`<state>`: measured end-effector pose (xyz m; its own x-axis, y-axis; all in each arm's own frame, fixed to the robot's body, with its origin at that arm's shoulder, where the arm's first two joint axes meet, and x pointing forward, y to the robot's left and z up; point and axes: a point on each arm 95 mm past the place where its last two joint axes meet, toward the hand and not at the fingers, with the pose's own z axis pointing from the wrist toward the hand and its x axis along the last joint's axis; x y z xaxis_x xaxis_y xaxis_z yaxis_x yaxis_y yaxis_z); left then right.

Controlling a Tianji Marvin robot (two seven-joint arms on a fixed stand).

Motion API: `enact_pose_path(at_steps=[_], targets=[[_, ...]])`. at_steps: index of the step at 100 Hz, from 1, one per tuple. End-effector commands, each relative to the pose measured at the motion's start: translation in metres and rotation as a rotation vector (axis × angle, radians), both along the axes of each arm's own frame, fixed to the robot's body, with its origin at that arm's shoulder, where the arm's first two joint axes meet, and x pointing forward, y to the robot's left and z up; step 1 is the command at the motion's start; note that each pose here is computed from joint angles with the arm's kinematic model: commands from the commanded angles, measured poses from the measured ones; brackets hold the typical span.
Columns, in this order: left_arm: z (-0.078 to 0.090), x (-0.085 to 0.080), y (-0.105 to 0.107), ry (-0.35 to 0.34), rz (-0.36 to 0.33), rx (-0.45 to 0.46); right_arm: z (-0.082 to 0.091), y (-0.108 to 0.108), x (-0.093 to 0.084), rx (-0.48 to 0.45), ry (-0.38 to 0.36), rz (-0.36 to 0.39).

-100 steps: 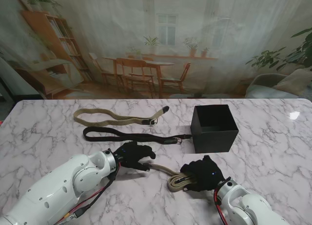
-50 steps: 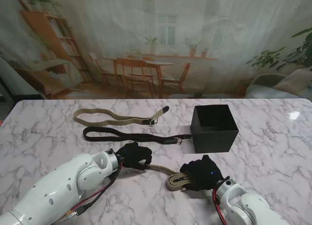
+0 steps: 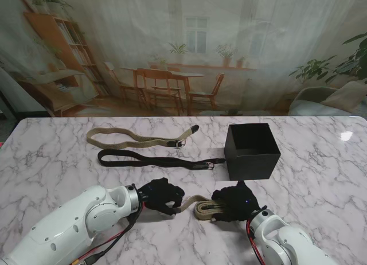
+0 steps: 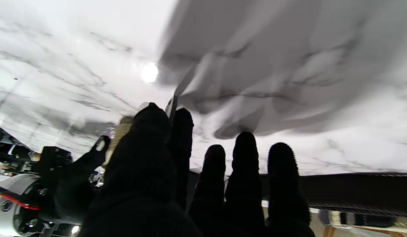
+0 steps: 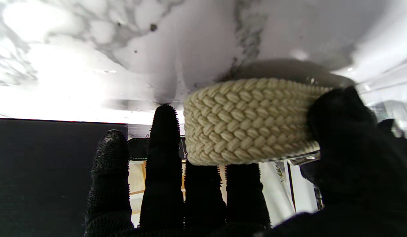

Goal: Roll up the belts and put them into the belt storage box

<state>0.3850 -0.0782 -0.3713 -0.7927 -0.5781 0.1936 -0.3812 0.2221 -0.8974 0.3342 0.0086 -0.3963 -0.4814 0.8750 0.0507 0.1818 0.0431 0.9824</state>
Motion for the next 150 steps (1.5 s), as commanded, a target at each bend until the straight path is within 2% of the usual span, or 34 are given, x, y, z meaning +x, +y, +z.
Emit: enact_pose_path(at_steps=[1,17,38,77,125,150], targets=[[-0.002,-0.006,-0.008,0.025,-0.028,-0.014,-0.011,0.001,-0.007,-0.014,0.031,-0.010],[-0.002,-0.010,-0.021,0.065,-0.049,-0.062,-0.012,0.005,-0.007,-0.010,0.046,-0.010],[-0.008,-0.013,-0.034,0.115,-0.068,-0.076,-0.014,0.009,-0.008,-0.008,0.063,-0.011],[-0.011,-0.015,-0.032,0.198,-0.061,-0.068,-0.012,0.010,-0.011,-0.006,0.085,-0.013],[-0.010,-0.013,-0.027,0.181,-0.052,0.014,-0.008,0.003,-0.018,0.003,0.170,-0.016],[-0.011,-0.011,-0.027,0.176,-0.050,0.041,-0.009,-0.001,-0.021,0.046,0.192,-0.044]])
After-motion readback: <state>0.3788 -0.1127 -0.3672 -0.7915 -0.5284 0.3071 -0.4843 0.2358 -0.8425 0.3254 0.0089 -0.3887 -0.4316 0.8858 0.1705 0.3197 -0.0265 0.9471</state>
